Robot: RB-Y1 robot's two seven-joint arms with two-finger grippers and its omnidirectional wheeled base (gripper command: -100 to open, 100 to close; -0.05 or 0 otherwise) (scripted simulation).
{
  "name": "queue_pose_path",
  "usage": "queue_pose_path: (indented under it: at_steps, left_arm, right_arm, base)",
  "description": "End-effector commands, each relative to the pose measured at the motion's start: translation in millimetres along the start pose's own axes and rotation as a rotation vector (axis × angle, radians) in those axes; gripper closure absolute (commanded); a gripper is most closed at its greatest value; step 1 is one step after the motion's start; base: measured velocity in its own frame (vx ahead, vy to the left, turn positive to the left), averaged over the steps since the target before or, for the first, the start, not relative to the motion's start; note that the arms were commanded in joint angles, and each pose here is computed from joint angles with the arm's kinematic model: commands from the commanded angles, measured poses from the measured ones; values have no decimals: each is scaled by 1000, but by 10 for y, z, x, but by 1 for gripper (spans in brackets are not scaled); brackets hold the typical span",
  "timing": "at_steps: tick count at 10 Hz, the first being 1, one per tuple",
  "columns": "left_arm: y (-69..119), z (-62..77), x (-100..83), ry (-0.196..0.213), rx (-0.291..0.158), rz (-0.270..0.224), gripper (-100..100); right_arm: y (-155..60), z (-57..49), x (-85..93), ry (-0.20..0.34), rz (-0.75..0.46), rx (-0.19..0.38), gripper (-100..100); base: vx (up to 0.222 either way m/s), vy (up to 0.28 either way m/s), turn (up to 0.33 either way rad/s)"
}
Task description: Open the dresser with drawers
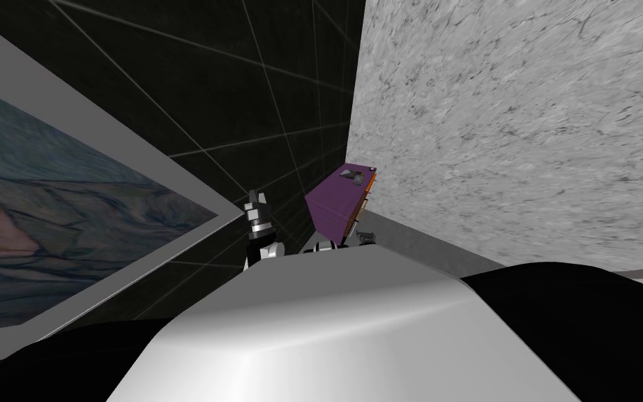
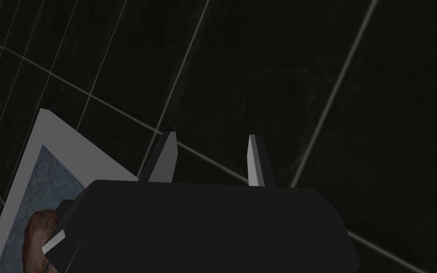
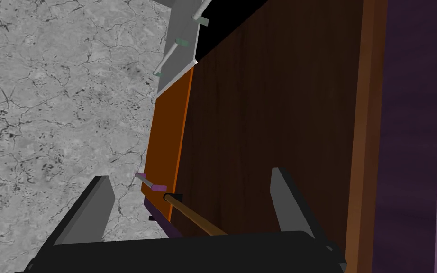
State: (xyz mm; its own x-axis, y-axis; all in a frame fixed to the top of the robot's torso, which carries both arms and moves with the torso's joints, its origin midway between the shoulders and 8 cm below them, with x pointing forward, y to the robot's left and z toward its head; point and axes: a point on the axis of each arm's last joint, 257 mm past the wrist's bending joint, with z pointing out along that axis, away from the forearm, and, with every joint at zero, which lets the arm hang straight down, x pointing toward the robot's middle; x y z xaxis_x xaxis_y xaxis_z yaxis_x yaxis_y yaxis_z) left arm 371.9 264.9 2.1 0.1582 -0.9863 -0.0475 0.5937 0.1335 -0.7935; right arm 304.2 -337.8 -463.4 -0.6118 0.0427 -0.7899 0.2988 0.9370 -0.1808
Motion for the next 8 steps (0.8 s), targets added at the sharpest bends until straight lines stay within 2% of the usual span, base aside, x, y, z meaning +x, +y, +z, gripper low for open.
queue_pose_path:
  at_steps: [1,3,8]
  left_arm:
    - [0,0,0,0,0,0,0]
    - [0,0,0,0,0,0,0]
    - [0,0,0,0,0,0,0]
  right_arm:
    - [0,0,0,0,0,0,-100]
    - [-146,62,7,-5,-103,56,-100]
    - [-380,148,-9,-12,-265,146,-100]
  base:
    - [-6,-11,30]
    - [-13,30,54]
    - [-9,42,44]
